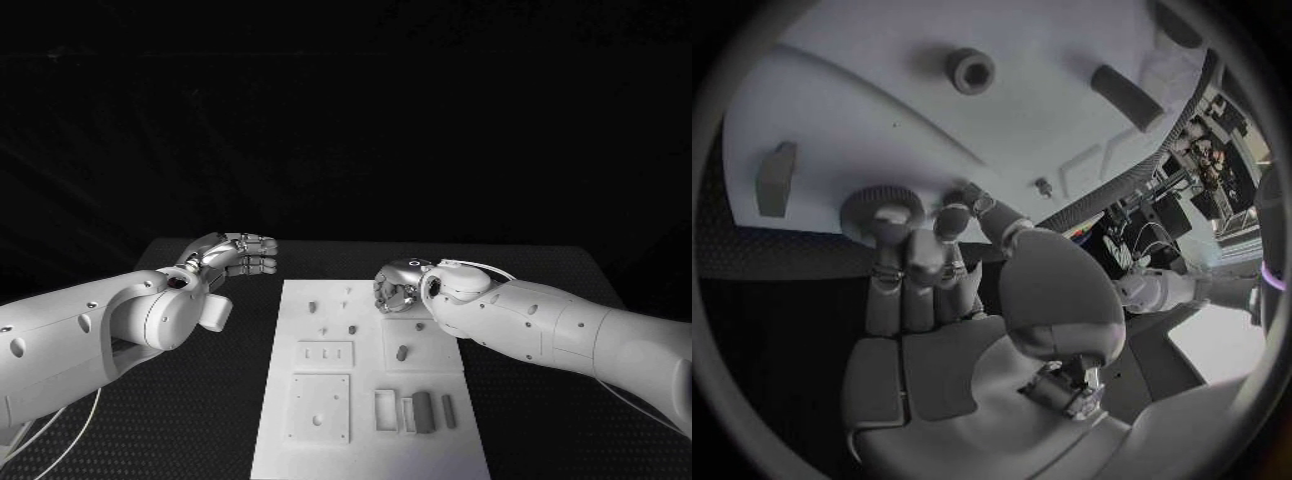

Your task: Assemble the parts on the task board

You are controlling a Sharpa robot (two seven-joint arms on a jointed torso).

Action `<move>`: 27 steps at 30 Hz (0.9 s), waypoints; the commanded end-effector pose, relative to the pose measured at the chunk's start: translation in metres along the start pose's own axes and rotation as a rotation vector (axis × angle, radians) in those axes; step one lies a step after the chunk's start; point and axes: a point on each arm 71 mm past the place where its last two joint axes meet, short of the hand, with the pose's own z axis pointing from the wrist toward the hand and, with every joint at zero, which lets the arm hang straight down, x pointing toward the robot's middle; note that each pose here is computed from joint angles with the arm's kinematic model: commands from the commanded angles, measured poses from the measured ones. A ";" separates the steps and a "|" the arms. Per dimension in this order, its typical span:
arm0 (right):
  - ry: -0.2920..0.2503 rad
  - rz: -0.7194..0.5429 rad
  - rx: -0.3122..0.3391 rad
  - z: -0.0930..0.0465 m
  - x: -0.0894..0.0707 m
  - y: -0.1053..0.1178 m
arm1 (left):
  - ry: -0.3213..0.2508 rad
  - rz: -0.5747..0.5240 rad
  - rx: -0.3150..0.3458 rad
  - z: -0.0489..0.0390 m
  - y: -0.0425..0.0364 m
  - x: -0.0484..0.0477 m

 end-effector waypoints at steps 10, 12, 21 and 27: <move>0.070 -0.014 -0.008 -0.001 0.011 0.002 | 0.020 -0.002 0.008 0.0010 -0.0018 0.0025; 0.066 -0.015 -0.005 0.000 0.011 0.002 | 0.020 -0.002 0.008 0.0012 -0.0018 0.0024; 0.006 -0.018 0.027 -0.001 0.007 -0.001 | 0.017 -0.002 0.008 0.0008 -0.0017 0.0015; -0.048 -0.011 0.046 -0.001 0.004 0.004 | 0.016 -0.002 0.008 0.0007 -0.0017 0.0012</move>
